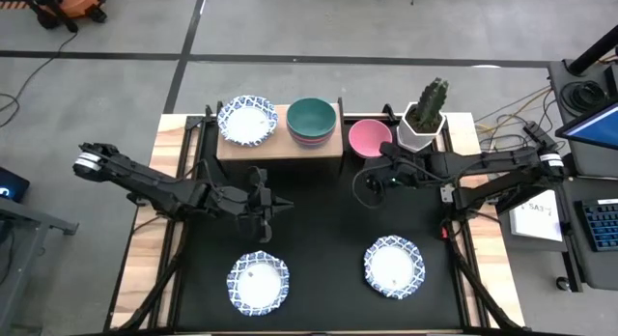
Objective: Place and stack bowls onto a shelf
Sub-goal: Stack the white patterned bowl on top of the white patterned bowl on the shelf
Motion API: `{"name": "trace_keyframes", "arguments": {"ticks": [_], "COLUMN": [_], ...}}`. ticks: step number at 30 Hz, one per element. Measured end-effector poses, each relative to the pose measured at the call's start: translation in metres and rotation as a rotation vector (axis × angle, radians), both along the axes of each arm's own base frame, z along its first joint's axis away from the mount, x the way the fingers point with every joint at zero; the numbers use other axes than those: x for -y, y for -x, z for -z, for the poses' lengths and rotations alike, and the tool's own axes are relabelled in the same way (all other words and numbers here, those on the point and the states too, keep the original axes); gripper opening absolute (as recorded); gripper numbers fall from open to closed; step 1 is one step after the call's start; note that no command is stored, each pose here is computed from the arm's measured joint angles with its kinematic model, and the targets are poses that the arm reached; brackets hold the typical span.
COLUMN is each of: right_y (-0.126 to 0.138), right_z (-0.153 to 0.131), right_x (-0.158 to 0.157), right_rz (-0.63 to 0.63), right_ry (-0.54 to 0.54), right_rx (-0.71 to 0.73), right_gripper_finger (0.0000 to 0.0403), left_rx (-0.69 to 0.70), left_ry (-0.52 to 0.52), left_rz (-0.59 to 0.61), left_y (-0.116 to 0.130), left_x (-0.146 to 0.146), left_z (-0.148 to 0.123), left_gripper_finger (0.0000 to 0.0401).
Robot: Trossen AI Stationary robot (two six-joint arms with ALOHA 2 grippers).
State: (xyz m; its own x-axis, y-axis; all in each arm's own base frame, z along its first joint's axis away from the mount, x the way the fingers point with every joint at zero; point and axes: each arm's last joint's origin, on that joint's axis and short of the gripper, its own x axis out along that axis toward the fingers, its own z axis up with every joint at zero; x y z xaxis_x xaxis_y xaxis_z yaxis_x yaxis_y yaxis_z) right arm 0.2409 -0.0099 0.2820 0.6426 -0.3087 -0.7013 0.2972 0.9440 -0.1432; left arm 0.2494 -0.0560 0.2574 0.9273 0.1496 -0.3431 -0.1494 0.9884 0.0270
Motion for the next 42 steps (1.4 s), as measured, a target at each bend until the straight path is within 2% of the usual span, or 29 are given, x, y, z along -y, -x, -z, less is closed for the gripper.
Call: {"name": "trace_keyframes", "arguments": {"ticks": [8, 14, 18, 22, 28, 32, 36, 39, 42], "right_y": [0.002, 0.007, 0.01, 0.014, 0.017, 0.017, 0.017, 0.016, 0.015], "right_z": [-0.001, 0.001, 0.001, 0.001, 0.001, 0.001, 0.001, 0.002, 0.004], "right_x": [-0.016, -0.048, -0.067, -0.082, -0.094, -0.096, -0.095, -0.096, -0.096], "right_rz": [-0.17, -0.197, -0.18, -0.165, -0.116, -0.104, -0.095, -0.094, -0.094], "right_ry": [-0.28, -0.354, -0.316, -0.231, -0.115, -0.089, -0.079, -0.078, -0.08], "right_rx": [-0.033, -0.058, -0.044, -0.02, 0.026, 0.038, 0.042, 0.038, 0.045], "right_gripper_finger": [0.0117, 0.0123, 0.0123, 0.0122, 0.0122, 0.0123, 0.0121, 0.0123, 0.0122], "left_rx": [-0.154, -0.328, -0.435, -0.521, -0.67, -0.795, -0.857, -0.879, -0.884], "left_ry": [0.071, 0.167, 0.276, 0.362, 0.339, 0.298, 0.299, 0.316, 0.338], "left_rz": [0.072, 0.106, 0.139, 0.168, 0.183, 0.14, 0.143, 0.135, 0.115], "left_y": [0.003, 0.012, 0.019, 0.022, 0.02, 0.017, 0.013, 0.012, 0.011], "left_x": [0.003, 0.007, 0.016, 0.036, 0.064, 0.068, 0.072, 0.072, 0.073], "left_z": [-0.007, 0.003, 0.014, 0.025, 0.051, 0.076, 0.091, 0.096, 0.097], "left_gripper_finger": [0.0073, 0.0138, 0.0166, 0.0169, 0.0166, 0.0166, 0.0164, 0.015, 0.0117]}}
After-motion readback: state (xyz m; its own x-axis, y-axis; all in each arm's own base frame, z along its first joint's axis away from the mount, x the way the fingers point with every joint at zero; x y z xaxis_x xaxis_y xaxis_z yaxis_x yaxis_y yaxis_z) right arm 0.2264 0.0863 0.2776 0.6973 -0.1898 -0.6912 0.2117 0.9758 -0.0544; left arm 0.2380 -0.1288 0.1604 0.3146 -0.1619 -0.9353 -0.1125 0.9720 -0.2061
